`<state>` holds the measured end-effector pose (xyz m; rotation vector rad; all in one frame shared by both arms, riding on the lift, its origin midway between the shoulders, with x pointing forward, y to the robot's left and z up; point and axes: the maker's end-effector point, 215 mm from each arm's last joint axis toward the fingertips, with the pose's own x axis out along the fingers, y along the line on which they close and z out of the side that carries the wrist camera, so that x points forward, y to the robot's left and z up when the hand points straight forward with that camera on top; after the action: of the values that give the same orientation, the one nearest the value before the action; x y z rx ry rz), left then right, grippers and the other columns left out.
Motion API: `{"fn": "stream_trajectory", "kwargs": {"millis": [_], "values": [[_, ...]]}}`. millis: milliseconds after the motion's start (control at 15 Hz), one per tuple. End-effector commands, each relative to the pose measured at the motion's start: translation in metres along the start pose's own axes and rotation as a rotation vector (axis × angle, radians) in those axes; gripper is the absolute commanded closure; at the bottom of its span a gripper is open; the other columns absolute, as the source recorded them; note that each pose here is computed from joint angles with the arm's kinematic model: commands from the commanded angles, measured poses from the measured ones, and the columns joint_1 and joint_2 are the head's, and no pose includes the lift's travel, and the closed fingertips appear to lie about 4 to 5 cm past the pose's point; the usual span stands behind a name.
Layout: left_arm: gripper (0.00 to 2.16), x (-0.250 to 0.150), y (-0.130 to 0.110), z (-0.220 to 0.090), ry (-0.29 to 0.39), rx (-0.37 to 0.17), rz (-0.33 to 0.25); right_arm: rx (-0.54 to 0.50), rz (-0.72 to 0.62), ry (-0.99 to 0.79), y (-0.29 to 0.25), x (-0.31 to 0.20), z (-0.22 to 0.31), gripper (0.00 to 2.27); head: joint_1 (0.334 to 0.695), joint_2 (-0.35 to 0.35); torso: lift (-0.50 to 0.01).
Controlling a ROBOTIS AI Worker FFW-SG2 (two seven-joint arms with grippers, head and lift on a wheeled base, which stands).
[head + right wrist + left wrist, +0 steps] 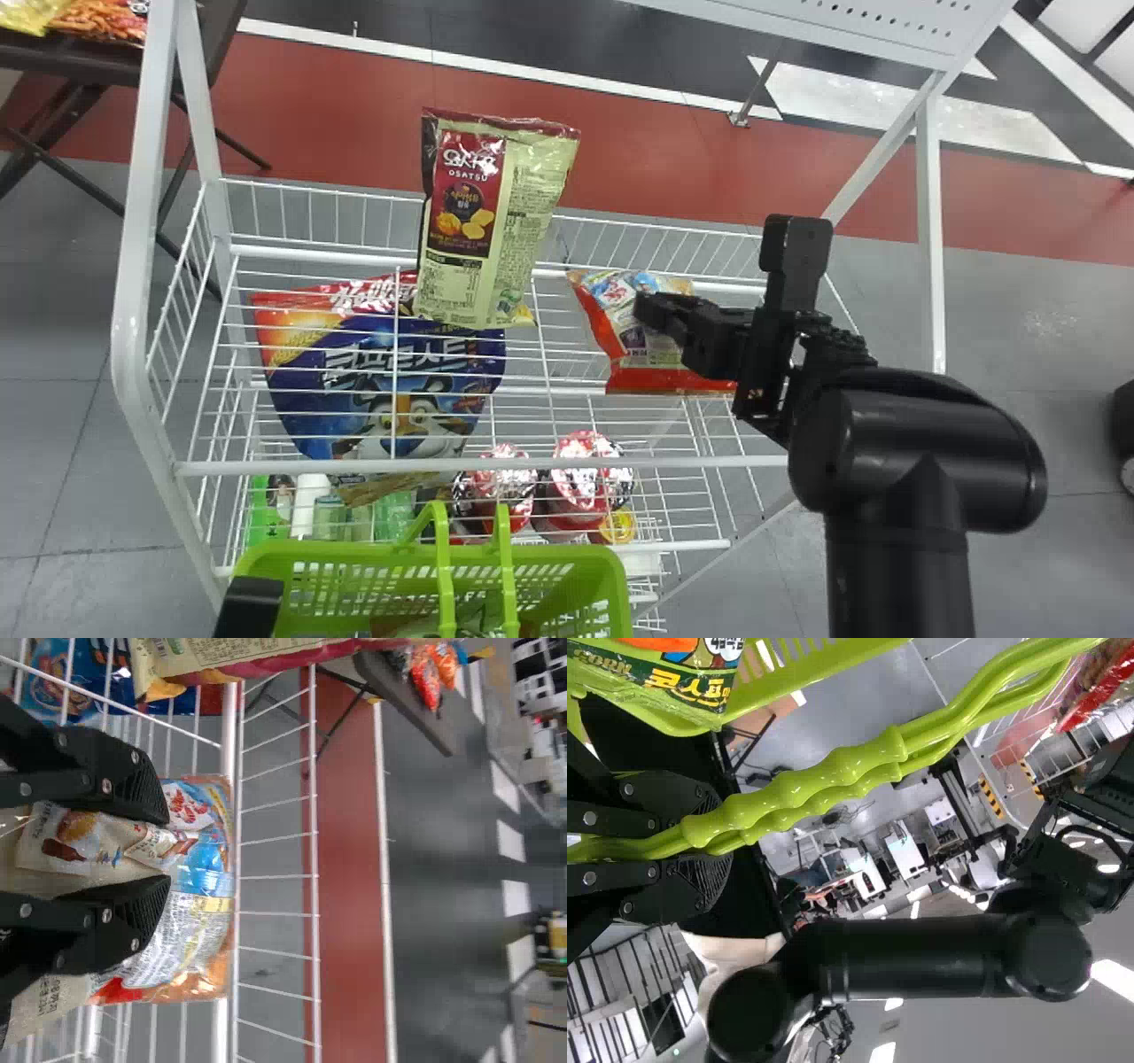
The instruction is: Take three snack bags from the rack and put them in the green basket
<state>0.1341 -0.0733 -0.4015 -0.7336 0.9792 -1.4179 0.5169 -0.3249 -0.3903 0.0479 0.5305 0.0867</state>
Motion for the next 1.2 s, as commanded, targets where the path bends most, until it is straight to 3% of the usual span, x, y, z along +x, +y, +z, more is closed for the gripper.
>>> {"fn": "stream_trajectory", "kwargs": {"millis": [0,400,733,867,1133], "values": [[1.41,0.001,0.0,0.0,0.0,0.002,0.001,-0.021,-0.012,-0.077,-0.006,-0.012,0.014,2.22,0.695,-0.35,-0.007],[1.41,0.002,-0.001,-0.001,0.004,-0.001,0.001,0.016,0.017,-0.255,-0.007,-0.084,0.046,2.22,0.695,-0.35,-0.007],[1.41,0.003,-0.002,-0.003,-0.002,-0.003,0.0,0.033,0.121,-0.358,0.022,-0.159,0.062,2.22,0.695,-0.35,-0.007],[1.41,0.004,-0.002,-0.003,-0.004,-0.006,0.0,0.059,0.183,-0.288,0.04,-0.177,0.041,2.22,0.695,-0.35,-0.007],[1.41,-0.005,0.001,0.005,-0.029,-0.006,0.007,0.165,0.326,0.011,0.077,-0.193,-0.039,2.23,0.695,-0.35,-0.007]]}}
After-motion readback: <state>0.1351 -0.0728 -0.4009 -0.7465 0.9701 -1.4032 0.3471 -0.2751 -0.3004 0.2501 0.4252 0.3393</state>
